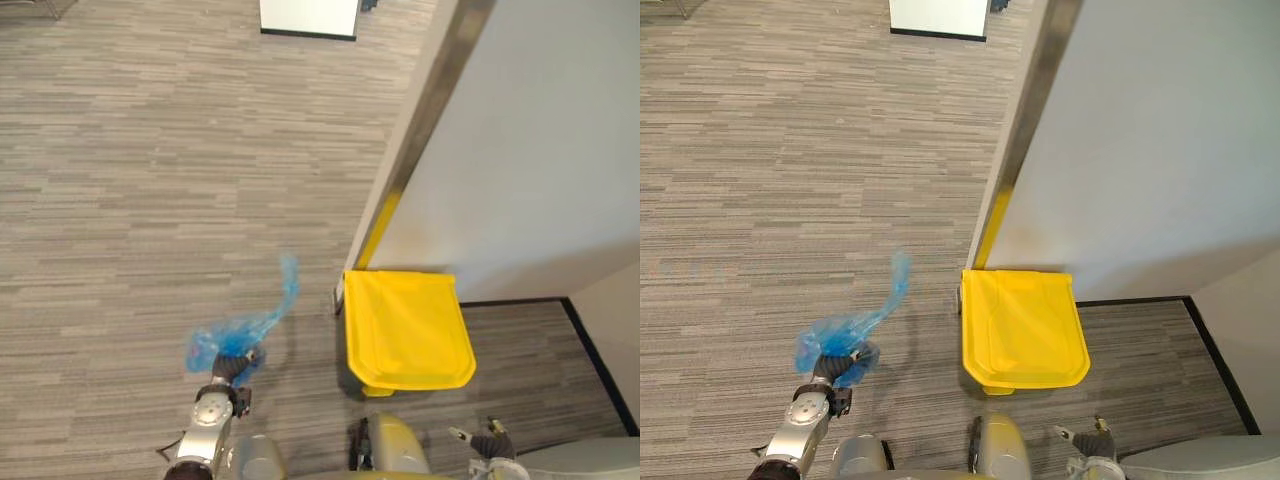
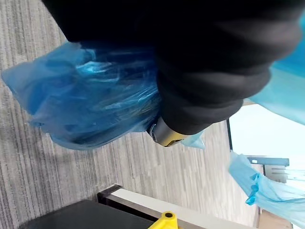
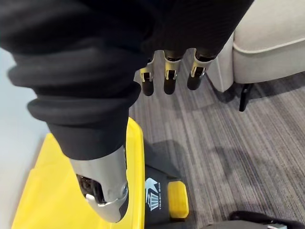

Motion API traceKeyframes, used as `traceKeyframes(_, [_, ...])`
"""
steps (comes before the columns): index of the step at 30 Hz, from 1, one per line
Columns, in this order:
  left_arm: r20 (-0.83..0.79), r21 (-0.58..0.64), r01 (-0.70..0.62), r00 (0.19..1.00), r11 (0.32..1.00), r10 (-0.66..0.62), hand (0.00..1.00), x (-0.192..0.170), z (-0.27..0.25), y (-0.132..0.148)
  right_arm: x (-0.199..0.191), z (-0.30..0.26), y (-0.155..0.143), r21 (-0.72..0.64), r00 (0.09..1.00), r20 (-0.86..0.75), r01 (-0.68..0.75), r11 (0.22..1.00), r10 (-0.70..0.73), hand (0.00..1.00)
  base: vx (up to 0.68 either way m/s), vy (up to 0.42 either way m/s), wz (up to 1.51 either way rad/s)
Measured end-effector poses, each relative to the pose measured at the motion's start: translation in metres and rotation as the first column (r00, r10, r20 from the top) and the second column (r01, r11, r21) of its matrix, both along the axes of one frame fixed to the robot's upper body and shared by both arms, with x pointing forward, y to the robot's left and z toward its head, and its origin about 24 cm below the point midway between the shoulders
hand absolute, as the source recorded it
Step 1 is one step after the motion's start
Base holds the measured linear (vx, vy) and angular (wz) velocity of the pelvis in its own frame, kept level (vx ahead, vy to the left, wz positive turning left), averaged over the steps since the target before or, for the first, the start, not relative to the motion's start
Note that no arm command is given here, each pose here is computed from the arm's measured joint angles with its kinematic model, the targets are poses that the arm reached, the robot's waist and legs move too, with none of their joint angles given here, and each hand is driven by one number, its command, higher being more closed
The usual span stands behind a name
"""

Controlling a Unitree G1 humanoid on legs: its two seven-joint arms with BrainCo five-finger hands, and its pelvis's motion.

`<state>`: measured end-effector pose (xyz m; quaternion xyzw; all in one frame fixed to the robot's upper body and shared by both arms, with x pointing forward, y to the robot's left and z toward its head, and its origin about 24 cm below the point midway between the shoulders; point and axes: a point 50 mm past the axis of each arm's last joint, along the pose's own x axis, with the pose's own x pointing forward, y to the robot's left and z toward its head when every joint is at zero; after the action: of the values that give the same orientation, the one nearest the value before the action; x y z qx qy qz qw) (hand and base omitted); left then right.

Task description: Gather rubbish on tea table into small bin, then transfer packed bag to large trash can.

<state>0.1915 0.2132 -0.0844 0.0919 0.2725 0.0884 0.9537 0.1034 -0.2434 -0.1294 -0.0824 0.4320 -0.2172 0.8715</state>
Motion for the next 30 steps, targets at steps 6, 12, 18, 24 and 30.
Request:
traceKeyframes(6, [-0.071,-0.066,-0.088,0.994,0.994,0.083,1.00,-0.022,-0.016,-0.009,0.031,0.011,-0.007,-0.052,0.994,0.073,-0.074,0.996,0.078,0.00,-0.16,-0.294,-0.41])
traceKeyframes(12, [-0.102,-0.103,-0.106,0.990,0.989,0.096,1.00,-0.031,-0.023,-0.017,0.020,0.010,-0.025,-0.085,0.998,0.017,-0.056,0.995,0.058,0.00,-0.14,-0.115,-0.10])
traceKeyframes(18, [-0.120,-0.103,-0.112,0.988,0.988,0.099,1.00,-0.033,-0.026,-0.016,0.008,0.004,-0.028,-0.064,1.000,-0.014,0.007,0.998,-0.007,0.00,-0.07,0.087,-0.03])
traceKeyframes(24, [-0.164,-0.095,-0.116,0.981,0.989,0.100,1.00,-0.040,-0.033,-0.015,0.008,0.003,-0.030,-0.060,0.999,-0.011,0.031,0.998,-0.032,0.00,0.06,0.091,-0.16])
traceKeyframes(30, [-0.174,-0.052,-0.113,0.979,0.992,0.102,1.00,-0.043,-0.033,-0.004,0.016,0.005,-0.029,-0.048,0.999,0.014,0.042,0.998,-0.042,0.00,0.08,0.058,-0.22])
